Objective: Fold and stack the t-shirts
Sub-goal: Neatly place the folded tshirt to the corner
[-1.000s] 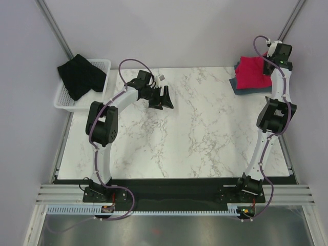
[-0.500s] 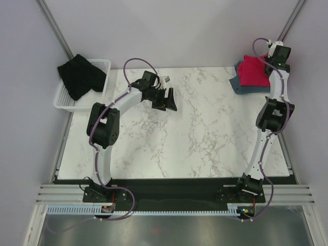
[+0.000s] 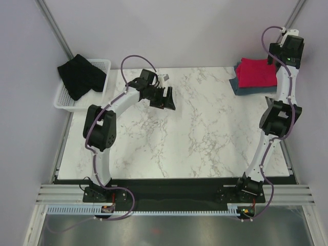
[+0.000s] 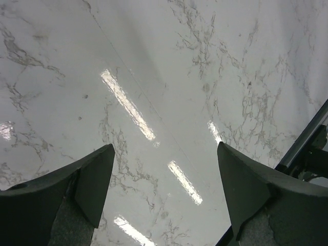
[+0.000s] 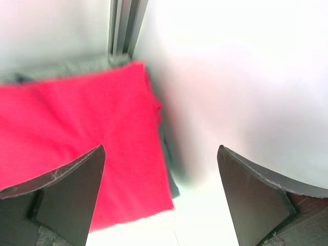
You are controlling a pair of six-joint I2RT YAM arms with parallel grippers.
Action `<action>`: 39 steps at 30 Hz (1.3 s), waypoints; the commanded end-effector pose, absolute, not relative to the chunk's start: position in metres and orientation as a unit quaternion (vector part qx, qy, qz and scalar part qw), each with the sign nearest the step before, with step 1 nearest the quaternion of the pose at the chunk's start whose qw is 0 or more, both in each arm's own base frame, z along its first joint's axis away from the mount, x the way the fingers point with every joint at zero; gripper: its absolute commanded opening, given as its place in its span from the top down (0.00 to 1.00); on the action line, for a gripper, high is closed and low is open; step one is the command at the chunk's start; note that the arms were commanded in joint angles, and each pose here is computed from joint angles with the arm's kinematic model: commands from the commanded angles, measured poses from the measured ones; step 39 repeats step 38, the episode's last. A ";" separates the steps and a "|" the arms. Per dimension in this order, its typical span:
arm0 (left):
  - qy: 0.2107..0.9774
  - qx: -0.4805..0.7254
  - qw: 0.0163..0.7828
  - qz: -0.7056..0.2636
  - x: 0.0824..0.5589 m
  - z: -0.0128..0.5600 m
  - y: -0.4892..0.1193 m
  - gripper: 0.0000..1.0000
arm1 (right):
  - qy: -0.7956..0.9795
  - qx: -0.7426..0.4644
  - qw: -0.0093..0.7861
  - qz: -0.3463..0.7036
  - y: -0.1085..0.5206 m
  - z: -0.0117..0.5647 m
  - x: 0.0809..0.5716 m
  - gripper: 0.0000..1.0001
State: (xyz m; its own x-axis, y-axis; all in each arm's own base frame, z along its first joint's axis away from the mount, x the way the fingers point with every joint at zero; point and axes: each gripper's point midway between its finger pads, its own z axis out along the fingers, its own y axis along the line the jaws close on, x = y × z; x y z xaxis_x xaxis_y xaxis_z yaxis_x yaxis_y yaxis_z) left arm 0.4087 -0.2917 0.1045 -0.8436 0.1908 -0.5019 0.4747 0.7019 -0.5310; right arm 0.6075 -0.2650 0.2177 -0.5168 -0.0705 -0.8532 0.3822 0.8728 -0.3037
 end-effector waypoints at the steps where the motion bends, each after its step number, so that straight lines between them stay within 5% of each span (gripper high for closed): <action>1: 0.873 0.229 0.288 -0.319 0.420 0.155 -0.285 0.11 | 0.787 0.115 0.560 -0.230 -0.248 0.325 0.583 0.02; 15: 0.829 0.135 0.540 -0.059 0.450 0.317 -0.168 0.07 | 0.819 0.067 0.545 0.169 -0.018 0.340 0.466 0.02; 21: 0.825 0.117 0.552 -0.026 0.423 0.325 -0.139 0.00 | 0.848 0.084 0.498 0.158 0.003 0.283 0.397 0.02; 27: 0.839 0.117 0.523 -0.099 0.381 0.302 -0.145 0.00 | 0.889 0.115 0.429 0.109 -0.001 0.233 0.323 0.02; 39: 0.831 0.074 0.541 -0.105 0.355 0.313 -0.113 0.00 | 0.882 0.129 0.452 0.034 -0.021 0.273 0.278 0.02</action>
